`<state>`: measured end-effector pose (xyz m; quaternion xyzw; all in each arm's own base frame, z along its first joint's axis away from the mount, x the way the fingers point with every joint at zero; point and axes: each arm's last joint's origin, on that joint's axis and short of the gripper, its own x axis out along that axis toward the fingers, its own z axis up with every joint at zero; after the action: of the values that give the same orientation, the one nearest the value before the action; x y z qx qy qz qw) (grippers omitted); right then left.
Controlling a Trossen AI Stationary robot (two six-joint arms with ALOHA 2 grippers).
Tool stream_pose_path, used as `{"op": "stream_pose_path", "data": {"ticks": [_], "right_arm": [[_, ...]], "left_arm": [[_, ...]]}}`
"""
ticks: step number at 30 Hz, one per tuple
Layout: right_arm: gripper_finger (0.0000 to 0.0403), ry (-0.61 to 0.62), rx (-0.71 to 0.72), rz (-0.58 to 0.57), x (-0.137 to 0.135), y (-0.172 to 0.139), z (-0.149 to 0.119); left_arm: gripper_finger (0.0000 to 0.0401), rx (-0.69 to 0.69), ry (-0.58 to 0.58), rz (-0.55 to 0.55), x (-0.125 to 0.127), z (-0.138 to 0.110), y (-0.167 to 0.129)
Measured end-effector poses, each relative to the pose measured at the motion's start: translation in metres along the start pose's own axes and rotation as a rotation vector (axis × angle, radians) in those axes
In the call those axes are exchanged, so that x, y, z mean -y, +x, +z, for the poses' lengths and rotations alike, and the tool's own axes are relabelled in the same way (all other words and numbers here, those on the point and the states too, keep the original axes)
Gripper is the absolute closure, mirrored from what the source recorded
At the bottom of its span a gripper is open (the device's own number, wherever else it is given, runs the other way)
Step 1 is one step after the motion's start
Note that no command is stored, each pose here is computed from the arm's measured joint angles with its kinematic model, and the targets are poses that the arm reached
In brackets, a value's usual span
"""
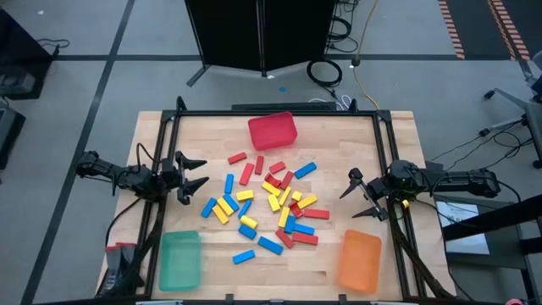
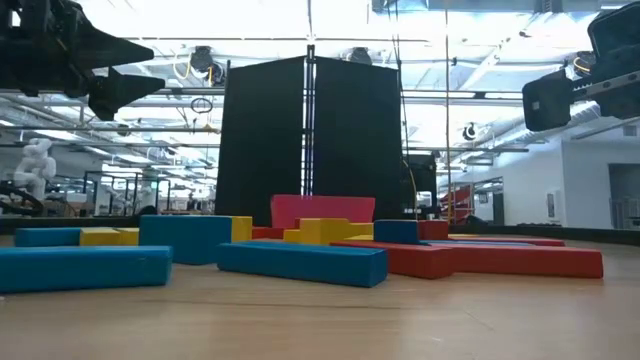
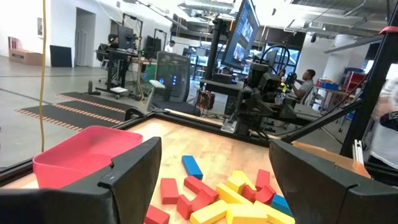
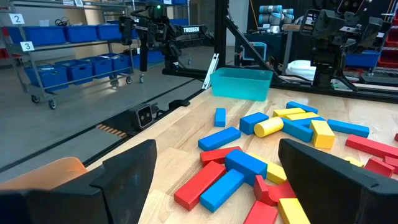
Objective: Sort blocks
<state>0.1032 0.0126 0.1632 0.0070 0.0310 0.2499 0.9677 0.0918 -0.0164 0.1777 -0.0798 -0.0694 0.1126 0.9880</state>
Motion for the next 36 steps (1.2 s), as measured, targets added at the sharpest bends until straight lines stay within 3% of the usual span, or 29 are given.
{"op": "stream_pose_path", "data": {"ticks": [22,29,36], "right_arm": [[0.0067,0.007,0.016,-0.001,0.000,0.000,0.002],[0.0067,0.380,0.086,-0.011,0.001,0.000,0.009],[0.0067,0.511,0.244,0.010,0.000,-0.003,0.024]], "left_arm": [[0.0098,0.000,0.000,0.000,0.000,0.000,0.000],[0.0098,0.000,0.000,0.000,0.000,0.000,0.000],[0.0098,0.000,0.000,0.000,0.000,0.000,0.000]]}}
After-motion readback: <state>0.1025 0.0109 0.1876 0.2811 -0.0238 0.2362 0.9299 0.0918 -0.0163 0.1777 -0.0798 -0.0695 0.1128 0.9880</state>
